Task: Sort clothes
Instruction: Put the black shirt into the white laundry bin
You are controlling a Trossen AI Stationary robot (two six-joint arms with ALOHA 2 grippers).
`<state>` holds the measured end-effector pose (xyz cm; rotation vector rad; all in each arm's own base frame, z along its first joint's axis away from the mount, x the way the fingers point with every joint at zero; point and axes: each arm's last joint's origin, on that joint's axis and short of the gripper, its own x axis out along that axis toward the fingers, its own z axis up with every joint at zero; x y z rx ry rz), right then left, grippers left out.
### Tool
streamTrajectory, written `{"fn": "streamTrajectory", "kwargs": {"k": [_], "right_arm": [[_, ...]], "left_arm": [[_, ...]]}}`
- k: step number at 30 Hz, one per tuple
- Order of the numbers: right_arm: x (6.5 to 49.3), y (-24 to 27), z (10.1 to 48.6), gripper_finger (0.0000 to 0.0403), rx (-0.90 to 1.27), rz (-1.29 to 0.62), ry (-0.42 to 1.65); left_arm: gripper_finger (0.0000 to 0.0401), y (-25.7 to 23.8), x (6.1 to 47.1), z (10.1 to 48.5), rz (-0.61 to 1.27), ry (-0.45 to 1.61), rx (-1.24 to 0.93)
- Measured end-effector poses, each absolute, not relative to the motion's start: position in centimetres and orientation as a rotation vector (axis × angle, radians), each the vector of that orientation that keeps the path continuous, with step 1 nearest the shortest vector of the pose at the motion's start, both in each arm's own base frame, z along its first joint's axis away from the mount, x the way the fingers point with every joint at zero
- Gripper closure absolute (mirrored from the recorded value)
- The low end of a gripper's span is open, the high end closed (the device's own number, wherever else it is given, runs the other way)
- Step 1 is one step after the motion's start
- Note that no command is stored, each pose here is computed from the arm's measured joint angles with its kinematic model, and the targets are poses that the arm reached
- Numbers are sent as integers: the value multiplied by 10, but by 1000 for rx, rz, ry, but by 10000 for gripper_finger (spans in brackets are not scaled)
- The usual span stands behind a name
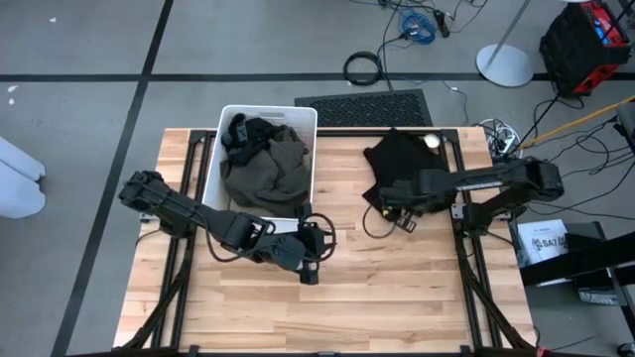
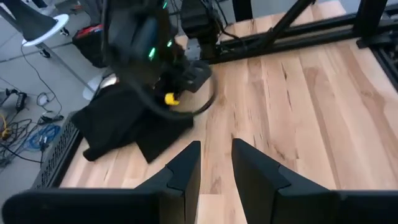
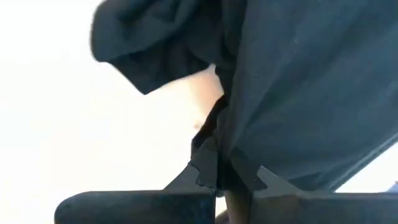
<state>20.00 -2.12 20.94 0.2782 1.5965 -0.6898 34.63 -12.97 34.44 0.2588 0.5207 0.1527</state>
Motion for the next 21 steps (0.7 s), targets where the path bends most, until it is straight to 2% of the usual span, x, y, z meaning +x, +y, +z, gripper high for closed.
{"fn": "streamTrajectory", "kwargs": {"k": [11, 17, 21], "right_arm": [[196, 61, 341, 402, 353, -304, 1146], [188, 92, 384, 403, 315, -90, 963], [185, 101, 410, 403, 250, -17, 807]], "left_arm": [[302, -129, 338, 353, 142, 504, 251], [302, -122, 344, 351, 3, 532, 186], [302, -121, 346, 354, -58, 510, 158]]}}
